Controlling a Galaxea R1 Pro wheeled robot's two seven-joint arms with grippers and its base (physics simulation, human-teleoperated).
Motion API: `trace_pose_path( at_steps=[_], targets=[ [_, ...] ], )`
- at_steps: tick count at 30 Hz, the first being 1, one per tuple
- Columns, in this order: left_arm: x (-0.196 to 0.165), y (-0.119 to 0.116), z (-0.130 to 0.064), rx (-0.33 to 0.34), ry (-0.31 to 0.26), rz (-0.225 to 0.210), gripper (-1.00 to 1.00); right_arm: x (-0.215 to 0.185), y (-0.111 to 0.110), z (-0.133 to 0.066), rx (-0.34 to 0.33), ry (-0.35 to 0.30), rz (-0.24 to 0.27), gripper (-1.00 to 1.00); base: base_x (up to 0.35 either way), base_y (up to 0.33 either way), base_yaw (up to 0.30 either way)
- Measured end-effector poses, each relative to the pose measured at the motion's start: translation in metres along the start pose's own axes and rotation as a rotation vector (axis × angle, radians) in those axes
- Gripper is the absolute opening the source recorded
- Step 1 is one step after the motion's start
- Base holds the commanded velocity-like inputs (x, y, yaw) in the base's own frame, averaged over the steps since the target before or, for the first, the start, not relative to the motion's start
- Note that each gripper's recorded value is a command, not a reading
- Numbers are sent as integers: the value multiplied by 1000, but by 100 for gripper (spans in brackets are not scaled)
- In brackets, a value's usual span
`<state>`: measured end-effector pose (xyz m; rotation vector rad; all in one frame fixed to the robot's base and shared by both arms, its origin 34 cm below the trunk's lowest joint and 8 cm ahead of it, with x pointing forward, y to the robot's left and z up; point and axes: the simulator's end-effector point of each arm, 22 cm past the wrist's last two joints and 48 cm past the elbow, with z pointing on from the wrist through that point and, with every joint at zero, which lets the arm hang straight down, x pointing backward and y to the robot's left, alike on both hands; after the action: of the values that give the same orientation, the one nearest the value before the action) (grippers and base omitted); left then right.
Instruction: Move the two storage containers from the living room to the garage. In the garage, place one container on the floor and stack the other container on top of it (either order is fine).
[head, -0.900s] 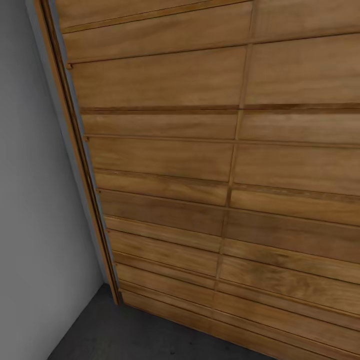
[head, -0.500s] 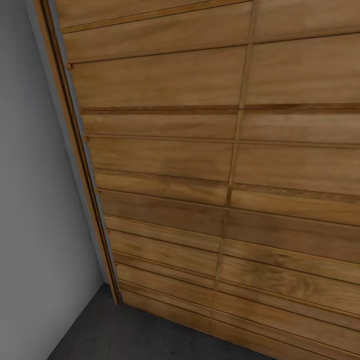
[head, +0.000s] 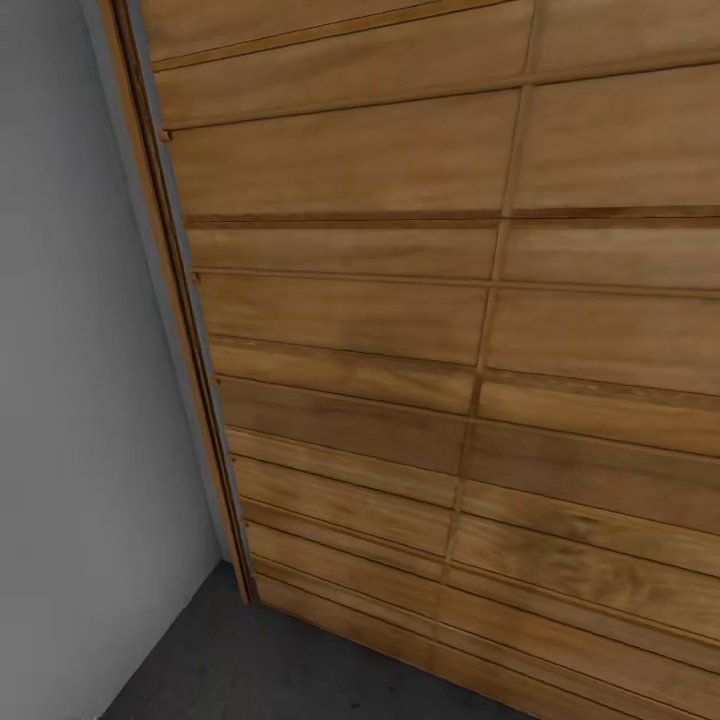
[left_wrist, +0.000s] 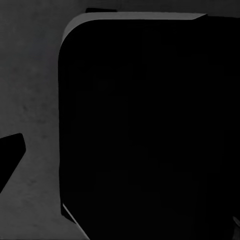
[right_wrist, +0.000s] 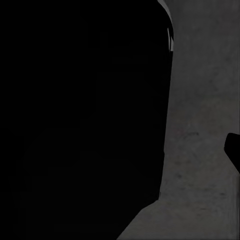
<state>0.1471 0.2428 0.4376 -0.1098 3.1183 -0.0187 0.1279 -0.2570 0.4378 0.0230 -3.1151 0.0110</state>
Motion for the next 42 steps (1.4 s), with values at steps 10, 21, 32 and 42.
trace_pose_path(
  at_steps=[10, 21, 32, 42],
  targets=[
    [-1, -1, 0, 1, -2, 2, 100, 0, 0, 0, 0, 0, -1, 100, 0, 0, 282],
    [0, -1, 0, 2, -1, 2, 100, 0, 0, 0, 0, 0, 0, 100, 0, 0, 287],
    [0, 0, 0, 1, -1, 0, 100, 0, 1, 0, -1, -1, 2, 100, 0, 0, 288],
    [0, -1, 0, 1, -1, -1, 100, 0, 0, 0, 0, -2, 3, 100, 0, 0, 288]
  ],
)
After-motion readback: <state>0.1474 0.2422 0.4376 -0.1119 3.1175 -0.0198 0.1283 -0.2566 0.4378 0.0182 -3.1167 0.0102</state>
